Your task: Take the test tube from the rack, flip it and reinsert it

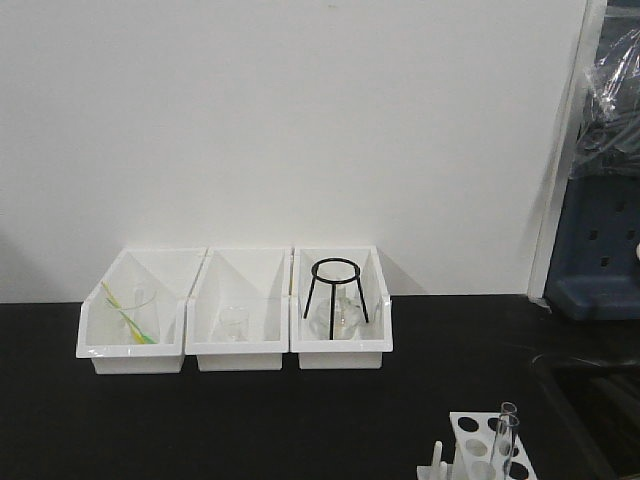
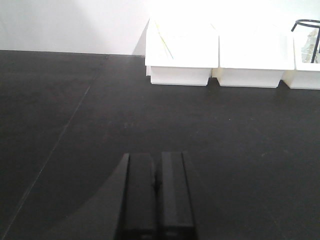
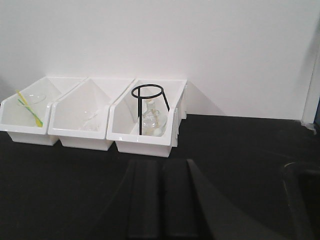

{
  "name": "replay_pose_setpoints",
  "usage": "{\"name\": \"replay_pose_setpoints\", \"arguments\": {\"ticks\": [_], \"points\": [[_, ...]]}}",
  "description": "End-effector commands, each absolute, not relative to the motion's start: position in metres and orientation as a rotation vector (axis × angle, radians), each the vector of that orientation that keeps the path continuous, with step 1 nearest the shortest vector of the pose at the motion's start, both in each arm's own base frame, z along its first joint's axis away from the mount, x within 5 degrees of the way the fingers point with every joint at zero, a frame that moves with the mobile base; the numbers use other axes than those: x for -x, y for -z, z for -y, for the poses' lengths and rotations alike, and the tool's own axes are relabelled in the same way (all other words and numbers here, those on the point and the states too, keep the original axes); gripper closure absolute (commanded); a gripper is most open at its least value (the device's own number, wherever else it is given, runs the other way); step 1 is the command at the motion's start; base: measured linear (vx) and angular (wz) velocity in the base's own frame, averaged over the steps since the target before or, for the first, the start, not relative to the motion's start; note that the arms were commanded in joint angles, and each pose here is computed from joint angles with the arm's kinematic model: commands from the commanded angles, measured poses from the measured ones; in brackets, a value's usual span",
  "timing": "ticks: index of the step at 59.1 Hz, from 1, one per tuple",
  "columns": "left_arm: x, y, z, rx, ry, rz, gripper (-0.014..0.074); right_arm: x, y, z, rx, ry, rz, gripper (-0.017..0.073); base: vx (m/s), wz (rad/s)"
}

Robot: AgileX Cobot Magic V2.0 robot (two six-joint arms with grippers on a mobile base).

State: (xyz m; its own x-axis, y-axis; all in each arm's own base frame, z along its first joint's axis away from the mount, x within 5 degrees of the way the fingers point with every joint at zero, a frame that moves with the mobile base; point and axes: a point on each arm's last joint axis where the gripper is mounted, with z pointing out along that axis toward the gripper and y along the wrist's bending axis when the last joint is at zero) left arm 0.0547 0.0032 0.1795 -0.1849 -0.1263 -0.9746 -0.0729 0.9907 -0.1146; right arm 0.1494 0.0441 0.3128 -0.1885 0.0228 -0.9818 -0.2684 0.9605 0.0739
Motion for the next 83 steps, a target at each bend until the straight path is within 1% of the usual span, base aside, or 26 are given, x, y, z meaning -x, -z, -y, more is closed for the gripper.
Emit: {"name": "replay_pose_setpoints", "arguments": {"ticks": [1,32,37,41,43,51,54,61,66,71,83], "points": [[-0.055,-0.187,-0.003,0.138,0.060,-1.667,0.0600,-0.145,-0.336,-0.043,0.187,-0.270,-1.608,0.0572,0.00,0.00],[-0.055,-0.187,-0.003,0.138,0.060,-1.667,0.0600,-0.144,-0.337,-0.043,0.183,-0.274,-1.599,0.0571,0.00,0.00],[-0.055,-0.187,-0.003,0.138,0.060,-1.667,0.0600,-0.138,-0.328,-0.041,0.191,-0.267,-1.596,0.0571,0.00,0.00],[-0.055,-0.187,-0.003,0.138,0.060,-1.667,0.0600,-0.126,-0.317,-0.036,0.229,-0.210,-1.566,0.0571,0.00,0.00],[-0.055,-0.187,-0.003,0.138,0.060,-1.667,0.0600,-0.119,-0.308,-0.031,0.216,-0.185,-1.554,0.0571,0.00,0.00],[-0.055,-0.187,-0.003,0.138,0.060,-1.667,0.0600,-0.091,-0.264,-0.008,0.050,-0.090,-1.511,0.0571,0.00,0.00],[-0.055,-0.187,-0.003,0.138,0.060,-1.667,0.0600,-0.081,-0.247,-0.003,0.010,-0.051,-1.496,0.0571,0.00,0.00],[-0.055,-0.187,-0.003,0.138,0.060,-1.667,0.0600,-0.064,-0.211,0.000,-0.023,-0.015,-1.455,0.0571,0.00,0.00],[-0.055,-0.187,-0.003,0.138,0.060,-1.667,0.0600,-0.055,-0.207,0.001,-0.017,0.003,-1.468,0.0571,0.00,0.00],[-0.055,-0.187,-0.003,0.138,0.060,-1.667,0.0600,-0.057,-0.204,0.000,-0.006,0.008,-1.496,0.0571,0.00,0.00],[-0.055,-0.187,-0.003,0.138,0.060,-1.667,0.0600,-0.056,-0.205,0.001,-0.006,0.008,-1.483,0.0571,0.00,0.00]]}}
